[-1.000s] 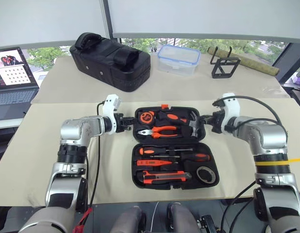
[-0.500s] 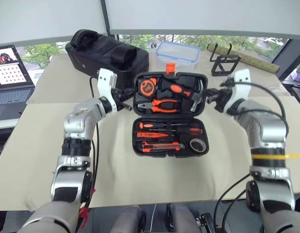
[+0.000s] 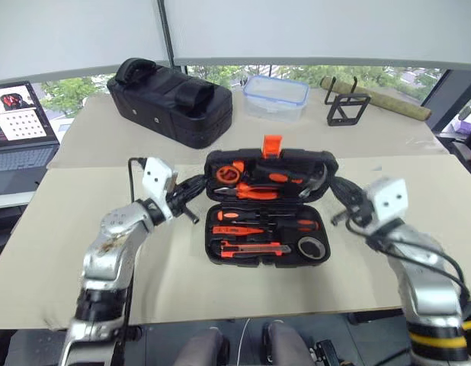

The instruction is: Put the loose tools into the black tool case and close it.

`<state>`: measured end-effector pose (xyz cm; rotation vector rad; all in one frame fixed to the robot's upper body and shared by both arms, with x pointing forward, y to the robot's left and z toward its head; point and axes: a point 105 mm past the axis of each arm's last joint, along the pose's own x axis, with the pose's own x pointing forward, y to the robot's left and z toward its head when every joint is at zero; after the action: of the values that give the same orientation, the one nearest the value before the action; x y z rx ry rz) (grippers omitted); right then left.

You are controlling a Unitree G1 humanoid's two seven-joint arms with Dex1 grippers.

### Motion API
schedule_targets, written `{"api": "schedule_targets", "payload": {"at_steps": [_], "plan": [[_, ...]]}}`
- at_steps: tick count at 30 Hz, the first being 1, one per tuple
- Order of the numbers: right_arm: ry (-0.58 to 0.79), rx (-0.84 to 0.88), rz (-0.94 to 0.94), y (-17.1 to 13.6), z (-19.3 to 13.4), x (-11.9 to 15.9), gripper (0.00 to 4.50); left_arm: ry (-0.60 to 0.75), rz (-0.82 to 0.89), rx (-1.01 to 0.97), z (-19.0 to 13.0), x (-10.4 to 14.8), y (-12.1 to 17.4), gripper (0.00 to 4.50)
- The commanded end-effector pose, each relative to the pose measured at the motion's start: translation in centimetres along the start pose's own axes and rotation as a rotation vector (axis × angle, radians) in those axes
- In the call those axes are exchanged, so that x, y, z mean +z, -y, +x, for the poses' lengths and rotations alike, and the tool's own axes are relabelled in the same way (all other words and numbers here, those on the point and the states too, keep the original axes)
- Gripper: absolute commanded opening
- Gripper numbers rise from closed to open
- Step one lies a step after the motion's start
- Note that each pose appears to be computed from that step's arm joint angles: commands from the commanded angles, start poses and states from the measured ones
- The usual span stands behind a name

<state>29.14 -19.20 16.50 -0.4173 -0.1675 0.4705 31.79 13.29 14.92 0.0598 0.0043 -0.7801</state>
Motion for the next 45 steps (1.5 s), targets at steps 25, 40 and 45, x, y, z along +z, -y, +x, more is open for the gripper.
{"api": "schedule_targets", "payload": {"at_steps": [25,40,45], "plan": [[-0.406,0.802,0.039,-8.7,-9.1,-3.5,0.00,-0.338,0.318,-0.425,5.7,0.5,-4.1,0.01],[-0.379,0.377,-0.031,-2.2,-2.4,-5.3,0.00,-0.368,0.368,-0.763,3.8,0.4,0.0,0.01],[-0.354,0.416,0.042,-2.3,-3.8,-4.1,0.00,-0.117,0.175,-0.727,5.5,7.2,2.4,0.01]]}}
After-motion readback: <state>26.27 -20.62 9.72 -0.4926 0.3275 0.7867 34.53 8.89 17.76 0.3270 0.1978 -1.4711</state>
